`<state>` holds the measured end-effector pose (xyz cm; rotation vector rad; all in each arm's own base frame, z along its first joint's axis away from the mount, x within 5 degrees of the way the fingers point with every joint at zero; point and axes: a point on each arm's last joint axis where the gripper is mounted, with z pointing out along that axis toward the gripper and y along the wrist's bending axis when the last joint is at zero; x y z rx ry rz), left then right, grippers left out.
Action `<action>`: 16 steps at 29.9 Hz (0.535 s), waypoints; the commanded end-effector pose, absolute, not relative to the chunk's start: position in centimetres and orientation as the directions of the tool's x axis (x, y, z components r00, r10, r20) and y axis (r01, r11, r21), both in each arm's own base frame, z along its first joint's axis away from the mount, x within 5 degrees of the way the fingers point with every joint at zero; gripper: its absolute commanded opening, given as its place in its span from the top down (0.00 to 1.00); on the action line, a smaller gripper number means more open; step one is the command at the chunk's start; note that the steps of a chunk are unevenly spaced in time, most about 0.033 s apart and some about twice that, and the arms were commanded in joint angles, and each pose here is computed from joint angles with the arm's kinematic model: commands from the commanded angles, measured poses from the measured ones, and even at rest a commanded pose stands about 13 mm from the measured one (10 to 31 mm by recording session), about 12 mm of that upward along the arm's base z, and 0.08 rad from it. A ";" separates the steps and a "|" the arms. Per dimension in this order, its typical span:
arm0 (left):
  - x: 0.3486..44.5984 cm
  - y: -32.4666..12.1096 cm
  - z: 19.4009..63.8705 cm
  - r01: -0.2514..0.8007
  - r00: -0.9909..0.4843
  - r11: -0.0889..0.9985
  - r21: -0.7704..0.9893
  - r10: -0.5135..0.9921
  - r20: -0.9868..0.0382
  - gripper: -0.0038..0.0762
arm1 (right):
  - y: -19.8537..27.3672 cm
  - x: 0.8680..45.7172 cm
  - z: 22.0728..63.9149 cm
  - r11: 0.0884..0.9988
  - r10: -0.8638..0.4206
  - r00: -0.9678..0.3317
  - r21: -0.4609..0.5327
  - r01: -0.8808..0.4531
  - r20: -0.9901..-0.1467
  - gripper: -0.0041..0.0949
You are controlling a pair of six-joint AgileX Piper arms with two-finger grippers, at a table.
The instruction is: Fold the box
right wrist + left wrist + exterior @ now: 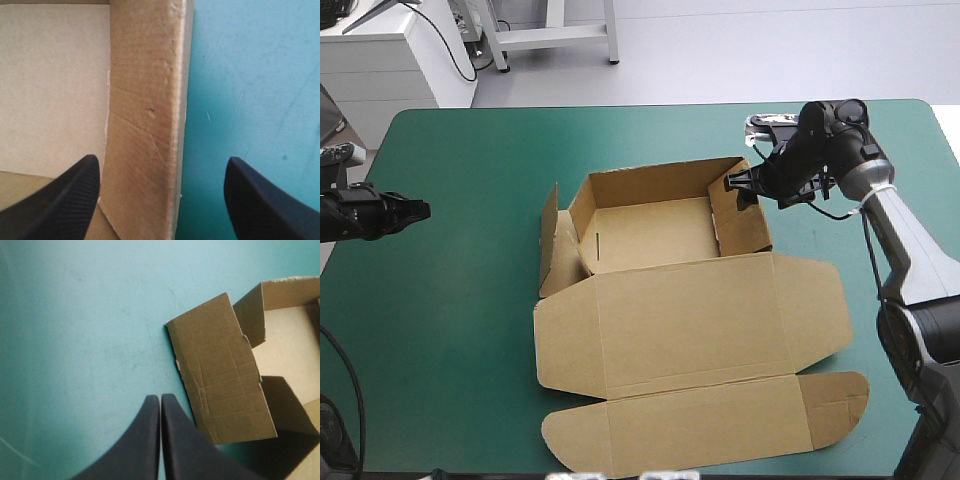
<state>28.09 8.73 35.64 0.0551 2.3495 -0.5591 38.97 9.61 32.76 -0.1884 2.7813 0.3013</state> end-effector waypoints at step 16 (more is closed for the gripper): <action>27.8 8.2 37.6 0.217 -0.692 0.898 -0.383 -0.136 -0.709 0.96 | 9.9 40.5 29.9 0.965 -0.121 -0.953 0.193 -0.178 -0.278 0.42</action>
